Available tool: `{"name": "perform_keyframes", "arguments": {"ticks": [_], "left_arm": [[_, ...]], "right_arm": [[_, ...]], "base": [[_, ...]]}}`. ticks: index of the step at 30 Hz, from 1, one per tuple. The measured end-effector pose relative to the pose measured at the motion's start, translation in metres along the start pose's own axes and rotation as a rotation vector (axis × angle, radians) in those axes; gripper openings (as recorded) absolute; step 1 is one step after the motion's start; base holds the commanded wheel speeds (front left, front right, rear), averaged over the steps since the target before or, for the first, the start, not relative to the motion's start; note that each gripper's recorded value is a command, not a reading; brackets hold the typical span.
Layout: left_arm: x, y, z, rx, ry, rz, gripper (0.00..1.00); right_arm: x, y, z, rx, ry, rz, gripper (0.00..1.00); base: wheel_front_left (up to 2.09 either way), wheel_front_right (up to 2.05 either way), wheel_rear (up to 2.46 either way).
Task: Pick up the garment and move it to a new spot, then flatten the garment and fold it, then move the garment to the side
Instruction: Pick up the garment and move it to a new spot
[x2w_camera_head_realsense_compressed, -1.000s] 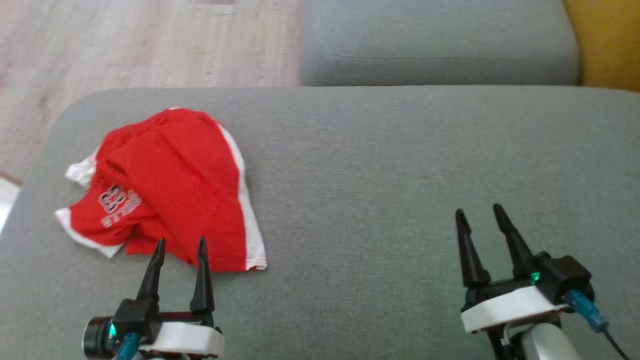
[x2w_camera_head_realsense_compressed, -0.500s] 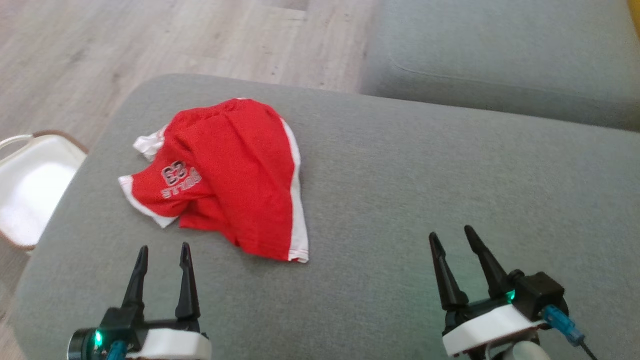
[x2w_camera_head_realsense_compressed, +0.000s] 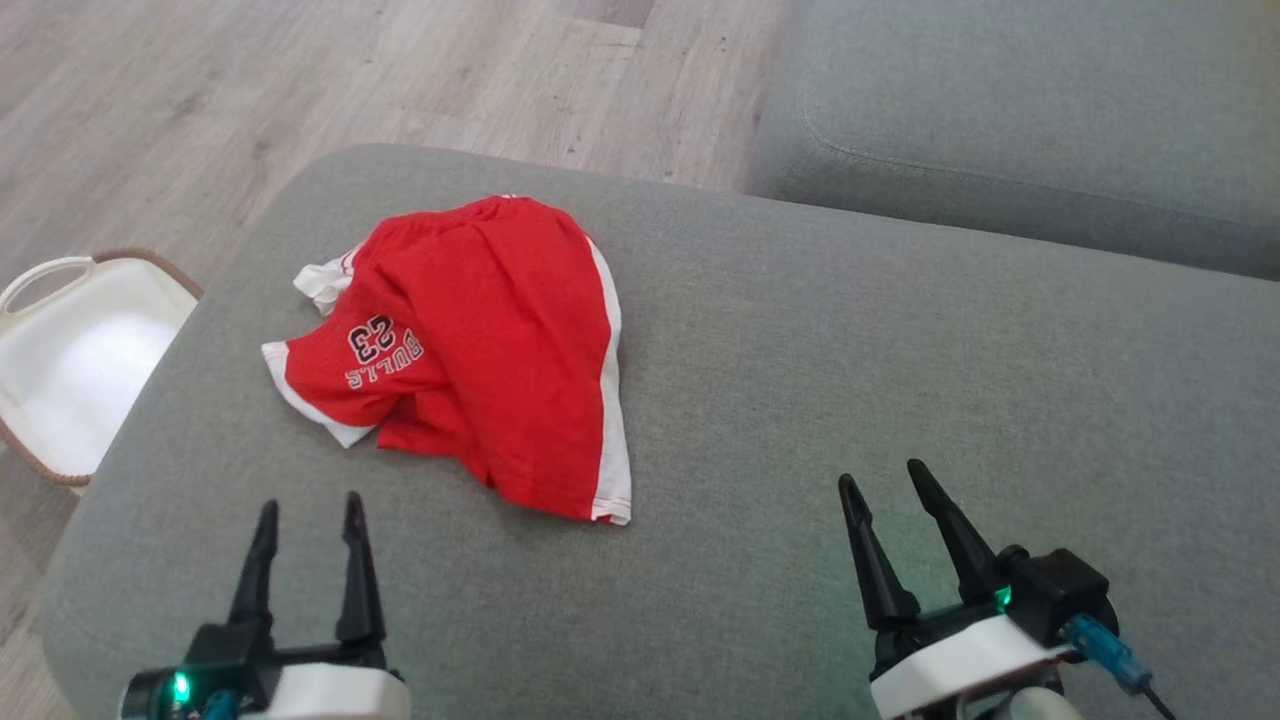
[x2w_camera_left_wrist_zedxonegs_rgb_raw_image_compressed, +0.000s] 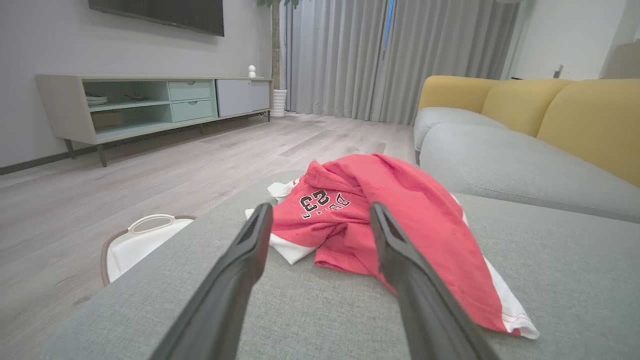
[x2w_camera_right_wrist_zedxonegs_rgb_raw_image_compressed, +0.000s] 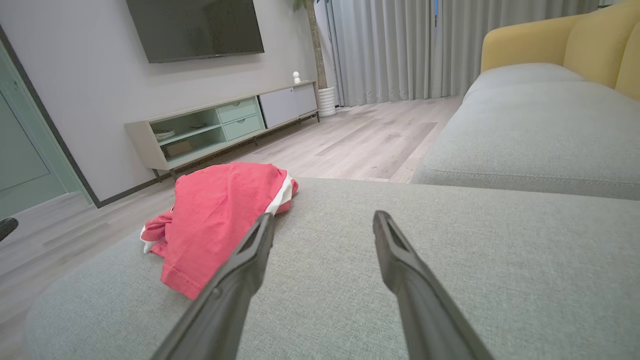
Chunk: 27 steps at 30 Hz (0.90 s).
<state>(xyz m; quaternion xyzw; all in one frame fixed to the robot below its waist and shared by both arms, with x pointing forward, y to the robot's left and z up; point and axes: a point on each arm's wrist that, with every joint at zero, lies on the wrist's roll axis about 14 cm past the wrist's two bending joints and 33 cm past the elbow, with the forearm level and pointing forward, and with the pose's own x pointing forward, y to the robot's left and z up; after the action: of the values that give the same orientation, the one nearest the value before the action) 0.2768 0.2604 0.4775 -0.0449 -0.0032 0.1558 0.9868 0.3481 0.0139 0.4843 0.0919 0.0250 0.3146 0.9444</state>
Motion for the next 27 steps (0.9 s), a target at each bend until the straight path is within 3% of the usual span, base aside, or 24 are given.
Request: {"name": "perform_keyframes", "arguments": {"ticks": [9, 17, 22, 27], "left_arm": [[0.013, 0.003, 0.002, 0.028, 0.002, 0.002, 1.00], [0.085, 0.006, 0.032, 0.165, -0.051, -0.076, 1.00], [0.136, 0.003, 0.020, 0.257, 0.086, -0.138, 1.00], [0.186, -0.012, 0.000, 0.282, 0.280, -0.175, 1.00]], "right_arm": [[-0.004, -0.011, -0.006, 0.016, 0.014, -0.034, 1.00], [0.005, -0.036, -0.004, 0.019, -0.002, -0.089, 1.00], [0.012, -0.058, -0.006, 0.009, -0.002, -0.134, 1.00], [0.020, -0.084, -0.005, 0.005, -0.015, -0.187, 1.00]], "base": [[0.00, 0.00, 0.00], [0.00, 0.00, 0.00], [0.00, 0.00, 0.00], [0.00, 0.00, 0.00]]}}
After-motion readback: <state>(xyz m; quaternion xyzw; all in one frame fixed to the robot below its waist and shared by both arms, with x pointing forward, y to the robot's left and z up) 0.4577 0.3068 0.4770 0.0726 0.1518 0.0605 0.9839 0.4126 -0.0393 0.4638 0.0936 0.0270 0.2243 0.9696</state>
